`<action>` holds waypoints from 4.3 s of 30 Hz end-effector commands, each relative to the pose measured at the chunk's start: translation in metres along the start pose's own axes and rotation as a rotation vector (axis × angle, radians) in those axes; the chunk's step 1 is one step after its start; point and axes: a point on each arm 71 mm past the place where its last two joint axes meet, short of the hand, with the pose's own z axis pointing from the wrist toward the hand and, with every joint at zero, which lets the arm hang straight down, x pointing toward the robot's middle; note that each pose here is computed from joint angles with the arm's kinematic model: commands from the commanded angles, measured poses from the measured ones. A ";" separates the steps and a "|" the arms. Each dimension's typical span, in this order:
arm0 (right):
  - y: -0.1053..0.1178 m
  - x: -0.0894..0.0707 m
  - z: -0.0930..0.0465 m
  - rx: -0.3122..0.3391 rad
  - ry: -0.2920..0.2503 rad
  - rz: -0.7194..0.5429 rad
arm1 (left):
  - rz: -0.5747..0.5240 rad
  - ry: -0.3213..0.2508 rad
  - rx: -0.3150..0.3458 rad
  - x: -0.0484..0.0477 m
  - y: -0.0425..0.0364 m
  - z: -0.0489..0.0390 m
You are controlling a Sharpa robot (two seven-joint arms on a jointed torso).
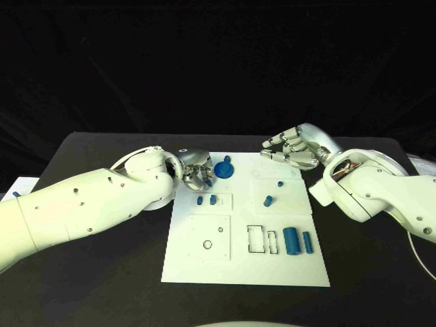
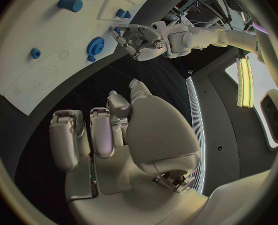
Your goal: Assemble the parts on the task board
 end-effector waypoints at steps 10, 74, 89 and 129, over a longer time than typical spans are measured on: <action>0.002 0.001 0.000 -0.014 0.009 -0.010 | 0.016 0.026 0.014 0.0039 -0.0043 0.0006; -0.005 -0.001 0.001 0.013 0.012 -0.016 | 0.014 0.027 -0.054 0.0050 0.0085 -0.0016; -0.020 0.001 -0.001 0.009 0.101 -0.295 | -0.351 -0.222 -0.035 -0.0165 0.0339 -0.0237; -0.039 0.037 0.001 -0.002 0.270 -0.856 | -1.611 -0.297 0.136 -0.0028 0.0487 -0.0766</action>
